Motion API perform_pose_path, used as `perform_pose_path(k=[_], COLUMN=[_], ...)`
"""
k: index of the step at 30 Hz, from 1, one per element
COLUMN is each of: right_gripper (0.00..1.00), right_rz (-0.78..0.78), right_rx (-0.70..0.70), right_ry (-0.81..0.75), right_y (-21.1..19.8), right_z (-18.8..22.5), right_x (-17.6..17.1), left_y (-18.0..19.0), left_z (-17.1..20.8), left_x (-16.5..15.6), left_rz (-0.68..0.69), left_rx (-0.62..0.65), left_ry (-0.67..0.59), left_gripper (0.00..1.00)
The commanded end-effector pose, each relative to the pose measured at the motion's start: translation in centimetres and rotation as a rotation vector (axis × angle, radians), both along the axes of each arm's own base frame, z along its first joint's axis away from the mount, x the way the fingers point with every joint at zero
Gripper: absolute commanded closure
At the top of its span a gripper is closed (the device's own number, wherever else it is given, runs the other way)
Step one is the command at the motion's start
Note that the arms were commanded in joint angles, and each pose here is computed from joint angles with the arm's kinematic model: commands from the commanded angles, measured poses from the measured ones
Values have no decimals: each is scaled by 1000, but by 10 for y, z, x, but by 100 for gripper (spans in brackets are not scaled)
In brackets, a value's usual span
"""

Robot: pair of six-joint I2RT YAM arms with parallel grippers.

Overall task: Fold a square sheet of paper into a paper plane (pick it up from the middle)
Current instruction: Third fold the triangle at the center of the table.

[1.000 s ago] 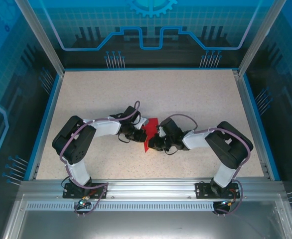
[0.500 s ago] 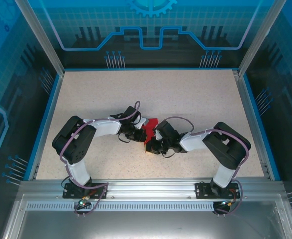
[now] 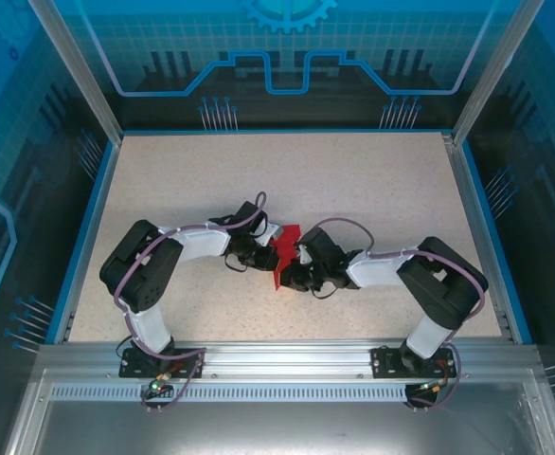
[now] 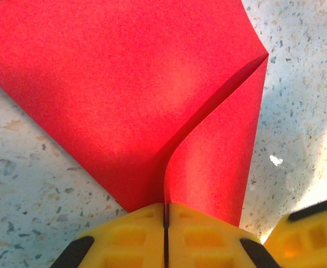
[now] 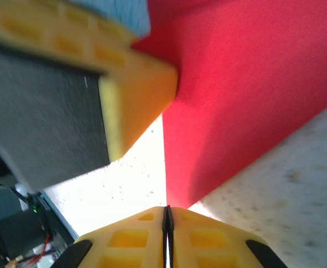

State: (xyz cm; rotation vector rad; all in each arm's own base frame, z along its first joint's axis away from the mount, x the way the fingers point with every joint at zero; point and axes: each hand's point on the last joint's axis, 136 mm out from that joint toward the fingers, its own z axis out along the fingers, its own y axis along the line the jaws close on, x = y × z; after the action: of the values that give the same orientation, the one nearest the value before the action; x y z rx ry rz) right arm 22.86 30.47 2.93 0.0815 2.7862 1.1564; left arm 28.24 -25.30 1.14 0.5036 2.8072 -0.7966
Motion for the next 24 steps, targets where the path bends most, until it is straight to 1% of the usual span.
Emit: perform_pose_path(k=[1,5,8,15,20,24], right_gripper=[89,89,89,90,90,89], right_rz=[-74,-92,-89,-90,-103,-90], right_rx=[-9,29,6,-32,-39,-42], right_ry=[-52,-59,-58,-11,1,20], right_y=[-29,-32,-31,-34,-40,-40], right_z=[8,14,11,-14,-23,-30], right_x=[31,58,69,71,71,69], left_y=[19,19,19,19,19,17], left_z=[-33,-33,-33,-32,-32,-31], left_x=[-17,-16,-17,-17,-17,-17], left_rz=[-4,-5,-4,-3,-5,-5], left_rx=[111,112,110,110,109,100], left_ry=[73,72,72,71,68,67], left_gripper=[91,91,91,91,91,88])
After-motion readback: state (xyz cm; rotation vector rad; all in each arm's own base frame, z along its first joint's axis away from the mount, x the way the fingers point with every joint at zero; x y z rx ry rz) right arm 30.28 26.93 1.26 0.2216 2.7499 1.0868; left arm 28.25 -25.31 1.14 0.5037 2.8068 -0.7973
